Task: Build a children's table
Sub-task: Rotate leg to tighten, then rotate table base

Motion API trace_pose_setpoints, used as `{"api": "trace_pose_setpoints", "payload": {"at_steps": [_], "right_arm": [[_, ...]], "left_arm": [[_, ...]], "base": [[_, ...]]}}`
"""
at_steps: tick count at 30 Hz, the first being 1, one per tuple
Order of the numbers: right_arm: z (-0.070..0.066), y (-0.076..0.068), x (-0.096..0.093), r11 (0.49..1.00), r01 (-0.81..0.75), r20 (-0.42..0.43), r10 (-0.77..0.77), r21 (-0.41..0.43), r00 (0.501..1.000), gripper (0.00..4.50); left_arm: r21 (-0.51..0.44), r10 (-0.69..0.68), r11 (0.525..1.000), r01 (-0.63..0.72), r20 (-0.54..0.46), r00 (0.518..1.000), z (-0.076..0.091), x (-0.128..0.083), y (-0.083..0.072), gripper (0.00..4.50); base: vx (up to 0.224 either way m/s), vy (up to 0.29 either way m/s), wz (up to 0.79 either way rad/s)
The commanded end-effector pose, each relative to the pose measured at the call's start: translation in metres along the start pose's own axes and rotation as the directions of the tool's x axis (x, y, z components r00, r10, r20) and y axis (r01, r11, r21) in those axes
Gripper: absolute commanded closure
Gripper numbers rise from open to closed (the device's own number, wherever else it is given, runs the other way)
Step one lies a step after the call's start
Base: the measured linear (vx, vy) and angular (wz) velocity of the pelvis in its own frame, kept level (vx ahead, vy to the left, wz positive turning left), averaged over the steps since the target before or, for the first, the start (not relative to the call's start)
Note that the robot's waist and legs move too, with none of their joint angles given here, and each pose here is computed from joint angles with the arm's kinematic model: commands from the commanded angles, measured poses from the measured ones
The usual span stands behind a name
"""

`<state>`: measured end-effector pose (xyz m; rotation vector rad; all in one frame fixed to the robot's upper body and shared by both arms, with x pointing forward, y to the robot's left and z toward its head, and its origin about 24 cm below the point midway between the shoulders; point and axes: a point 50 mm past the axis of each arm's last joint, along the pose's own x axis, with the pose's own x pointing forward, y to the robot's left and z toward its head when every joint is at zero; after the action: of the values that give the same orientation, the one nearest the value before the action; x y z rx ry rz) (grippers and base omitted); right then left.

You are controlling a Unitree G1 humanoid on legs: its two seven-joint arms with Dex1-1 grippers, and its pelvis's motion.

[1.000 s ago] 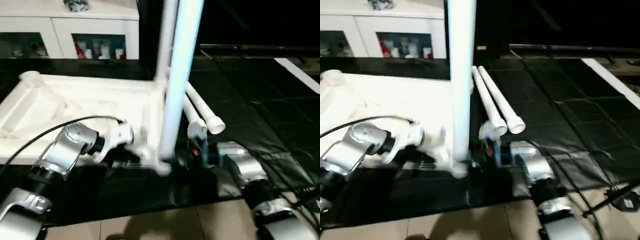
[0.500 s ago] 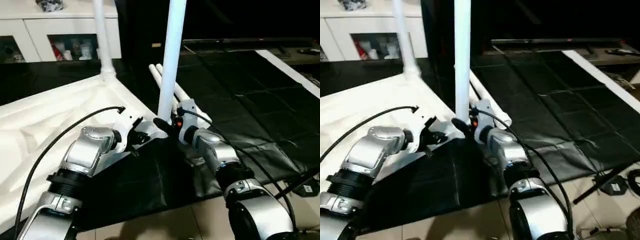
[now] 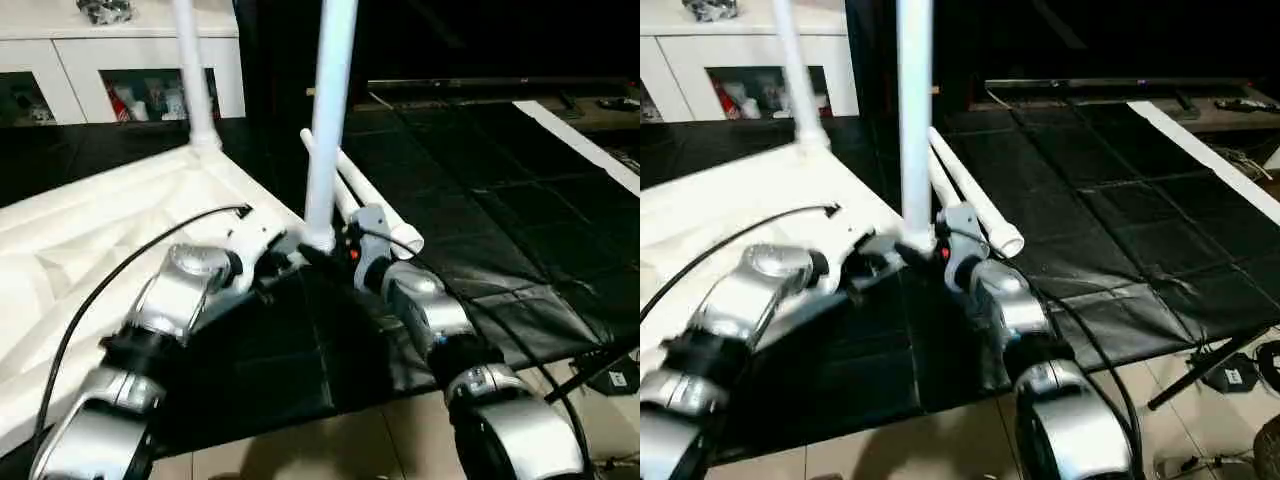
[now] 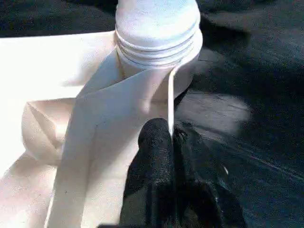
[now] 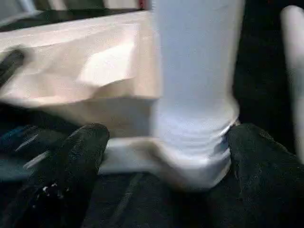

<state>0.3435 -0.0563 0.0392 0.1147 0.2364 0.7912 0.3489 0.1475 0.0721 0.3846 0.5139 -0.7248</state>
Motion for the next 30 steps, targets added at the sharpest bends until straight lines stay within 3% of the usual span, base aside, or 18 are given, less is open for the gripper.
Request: {"api": "trace_pose_setpoints", "payload": {"at_steps": [1,5,10,12,14,20,22,24,25,28,30], "right_arm": [[0.009,-0.001,-0.003,0.999,-0.018,0.031,0.020,-0.045,0.999,0.04],[0.015,-0.008,-0.019,0.997,-0.008,0.108,0.017,-0.081,0.994,0.04],[0.019,-0.011,-0.028,0.997,0.034,0.157,-0.023,-0.071,0.987,0.04],[0.018,-0.012,-0.031,0.998,0.043,0.151,-0.034,-0.054,0.988,0.00],[0.017,-0.011,-0.032,0.997,0.030,0.127,-0.022,-0.065,0.992,0.00],[0.007,0.003,-0.030,0.989,-0.082,0.053,0.089,-0.123,0.995,0.00],[0.004,0.004,-0.029,0.987,-0.085,0.033,0.090,-0.133,0.995,0.00],[0.003,0.010,-0.025,0.986,-0.109,0.017,0.112,-0.123,0.994,0.00],[0.003,0.010,-0.024,0.986,-0.110,0.017,0.113,-0.123,0.993,0.00],[0.001,0.017,-0.019,0.982,-0.138,-0.002,0.139,-0.127,0.990,0.00],[0.001,0.017,-0.019,0.982,-0.138,-0.002,0.139,-0.127,0.990,0.00]], "left_arm": [[0.055,0.063,0.996,-0.068,0.084,0.994,0.023,-0.003,0.011,4.50],[0.102,0.111,0.987,-0.124,0.126,0.986,0.029,0.004,0.020,4.50],[0.063,0.188,0.976,-0.208,0.230,0.955,0.042,0.003,0.031,4.50],[0.006,0.211,0.975,-0.223,0.292,0.933,0.051,-0.004,0.038,4.06],[-0.033,0.204,0.978,-0.205,0.321,0.925,0.055,-0.010,0.043,3.95],[-0.009,0.279,0.958,-0.286,0.248,0.928,0.042,-0.037,0.067,3.58],[0.006,0.351,0.933,-0.360,0.217,0.911,0.035,-0.054,0.082,3.58],[0.063,0.527,0.842,-0.536,0.119,0.842,0.017,-0.103,0.115,3.58],[0.065,0.532,0.839,-0.541,0.115,0.839,0.016,-0.105,0.116,3.58],[0.165,0.633,0.768,-0.619,-0.043,0.773,-0.012,-0.151,0.134,3.74],[0.165,0.633,0.768,-0.619,-0.043,0.773,-0.012,-0.151,0.134,3.85]], "base": [[0.000,0.000,0.00],[0.000,0.000,0.00],[0.000,0.000,0.00],[0.000,0.000,0.00],[0.000,0.000,0.00],[0.000,0.000,0.00],[0.000,0.000,0.00],[0.000,0.000,0.00],[0.000,0.000,0.00],[0.000,0.000,0.00],[0.000,0.000,0.00]]}}
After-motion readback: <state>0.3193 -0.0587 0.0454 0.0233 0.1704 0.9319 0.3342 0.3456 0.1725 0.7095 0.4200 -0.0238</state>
